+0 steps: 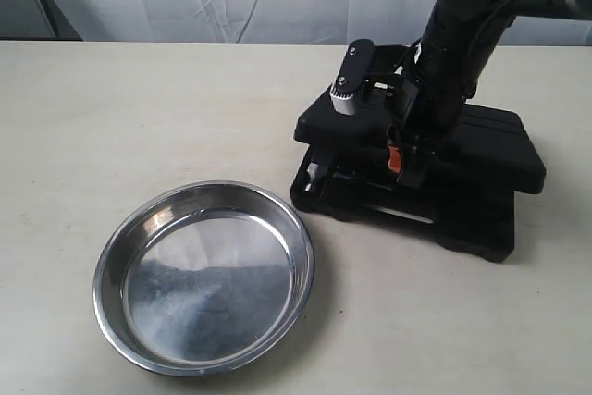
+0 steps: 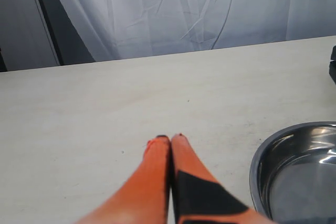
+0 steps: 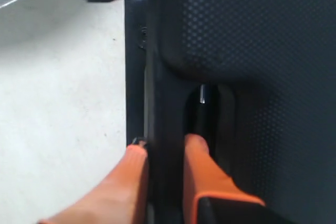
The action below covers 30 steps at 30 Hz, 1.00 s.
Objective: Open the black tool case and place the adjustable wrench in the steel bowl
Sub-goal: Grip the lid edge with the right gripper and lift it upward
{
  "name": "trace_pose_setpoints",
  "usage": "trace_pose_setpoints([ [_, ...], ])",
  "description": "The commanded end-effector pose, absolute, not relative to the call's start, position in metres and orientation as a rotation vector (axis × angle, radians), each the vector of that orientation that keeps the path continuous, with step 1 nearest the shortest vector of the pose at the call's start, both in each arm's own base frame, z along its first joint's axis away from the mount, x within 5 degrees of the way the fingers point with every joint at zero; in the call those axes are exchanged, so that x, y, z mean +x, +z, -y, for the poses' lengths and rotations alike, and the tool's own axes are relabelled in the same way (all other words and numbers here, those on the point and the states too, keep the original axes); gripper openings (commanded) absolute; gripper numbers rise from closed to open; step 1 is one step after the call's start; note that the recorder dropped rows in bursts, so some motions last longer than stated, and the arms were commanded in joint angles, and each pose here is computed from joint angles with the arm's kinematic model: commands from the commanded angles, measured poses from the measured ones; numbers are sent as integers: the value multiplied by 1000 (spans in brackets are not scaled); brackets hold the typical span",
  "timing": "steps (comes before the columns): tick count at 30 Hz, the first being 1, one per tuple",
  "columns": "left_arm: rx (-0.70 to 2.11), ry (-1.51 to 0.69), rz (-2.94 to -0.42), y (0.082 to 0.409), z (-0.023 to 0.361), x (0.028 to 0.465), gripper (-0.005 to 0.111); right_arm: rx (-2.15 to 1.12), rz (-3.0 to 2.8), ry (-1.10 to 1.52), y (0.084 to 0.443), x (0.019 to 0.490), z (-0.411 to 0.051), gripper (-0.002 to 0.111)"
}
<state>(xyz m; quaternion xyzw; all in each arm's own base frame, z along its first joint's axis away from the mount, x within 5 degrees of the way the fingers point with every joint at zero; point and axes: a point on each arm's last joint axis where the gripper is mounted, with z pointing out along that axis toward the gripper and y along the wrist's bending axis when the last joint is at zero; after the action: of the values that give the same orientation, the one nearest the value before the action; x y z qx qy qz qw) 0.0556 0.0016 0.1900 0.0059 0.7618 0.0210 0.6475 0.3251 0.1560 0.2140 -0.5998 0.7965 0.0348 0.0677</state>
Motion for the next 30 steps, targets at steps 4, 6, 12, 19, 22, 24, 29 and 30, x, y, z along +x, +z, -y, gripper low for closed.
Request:
trace_pose_setpoints([
  [4, 6, 41, -1715, 192, -1, 56, 0, -1754, -2375, 46, 255, 311, -146, -1],
  [6, 6, 41, -1715, 192, -1, 56, 0, -1738, -2349, 33, 266, 307, -144, -1],
  [12, 6, 41, -1715, 192, -1, 56, 0, -1716, -2307, -7, 283, 301, -140, -1],
  [19, 6, 41, -1715, 192, -1, 56, 0, -1702, -2257, -75, 299, 295, -134, -1],
  [22, 6, 41, -1715, 192, -1, 56, 0, -1697, -2258, -113, 301, 295, -131, -1],
  [24, 6, 41, -1715, 192, -1, 56, 0, -1699, -2255, -138, 301, 296, -130, -1],
  [29, 6, 41, -1715, 192, -1, 56, 0, -1701, -2225, -208, 302, 300, -128, -1],
  [30, 6, 41, -1715, 192, -1, 56, 0, -1703, -2219, -224, 303, 301, -127, -1],
])
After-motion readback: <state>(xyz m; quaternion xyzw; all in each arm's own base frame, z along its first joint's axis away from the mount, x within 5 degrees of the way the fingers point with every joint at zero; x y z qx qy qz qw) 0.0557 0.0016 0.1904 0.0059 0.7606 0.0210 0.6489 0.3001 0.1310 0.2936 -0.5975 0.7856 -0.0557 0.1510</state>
